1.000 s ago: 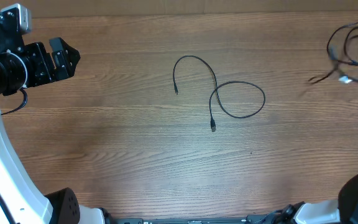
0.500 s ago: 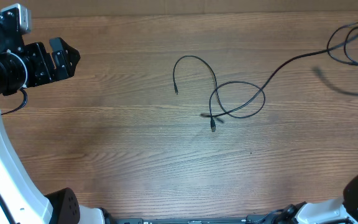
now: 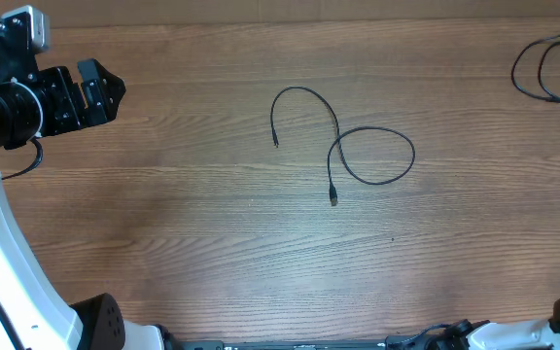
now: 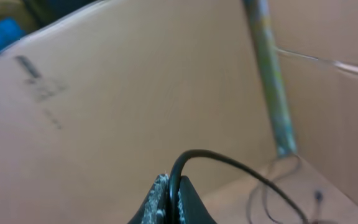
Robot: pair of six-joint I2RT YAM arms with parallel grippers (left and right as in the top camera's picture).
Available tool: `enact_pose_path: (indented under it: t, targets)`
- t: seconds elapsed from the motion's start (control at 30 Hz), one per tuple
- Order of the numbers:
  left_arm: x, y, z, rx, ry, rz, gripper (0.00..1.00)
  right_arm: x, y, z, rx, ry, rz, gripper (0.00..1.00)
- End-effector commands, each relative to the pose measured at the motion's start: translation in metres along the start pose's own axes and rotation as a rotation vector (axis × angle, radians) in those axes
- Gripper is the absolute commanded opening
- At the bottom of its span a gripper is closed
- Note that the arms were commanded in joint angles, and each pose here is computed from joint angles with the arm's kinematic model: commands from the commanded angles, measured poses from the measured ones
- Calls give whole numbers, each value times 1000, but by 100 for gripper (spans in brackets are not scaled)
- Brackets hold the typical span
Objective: Untangle cables
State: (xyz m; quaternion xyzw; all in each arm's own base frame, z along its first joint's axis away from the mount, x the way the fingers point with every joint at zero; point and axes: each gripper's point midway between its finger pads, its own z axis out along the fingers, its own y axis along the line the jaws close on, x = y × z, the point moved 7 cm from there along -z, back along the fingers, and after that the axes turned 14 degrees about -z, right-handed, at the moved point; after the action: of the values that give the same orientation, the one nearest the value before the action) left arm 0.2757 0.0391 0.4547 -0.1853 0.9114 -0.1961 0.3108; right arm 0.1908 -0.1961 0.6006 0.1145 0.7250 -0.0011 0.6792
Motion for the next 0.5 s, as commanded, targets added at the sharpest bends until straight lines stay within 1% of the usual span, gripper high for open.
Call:
enact_pose_path:
  t: [0.0, 0.1, 0.3, 0.47]
  targets:
    - [4, -4, -6, 11, -10, 35, 100, 21, -55, 25, 163, 79, 2, 4]
    - [4, -4, -6, 12, -10, 35, 100, 38, -88, 50, 159, 123, 50, 4]
    - [7, -7, -12, 19, -24, 41, 100, 95, -161, 106, 146, 236, 169, 4]
    - [12, -11, -23, 25, -51, 55, 100, 138, -193, 137, 130, 320, 227, 4]
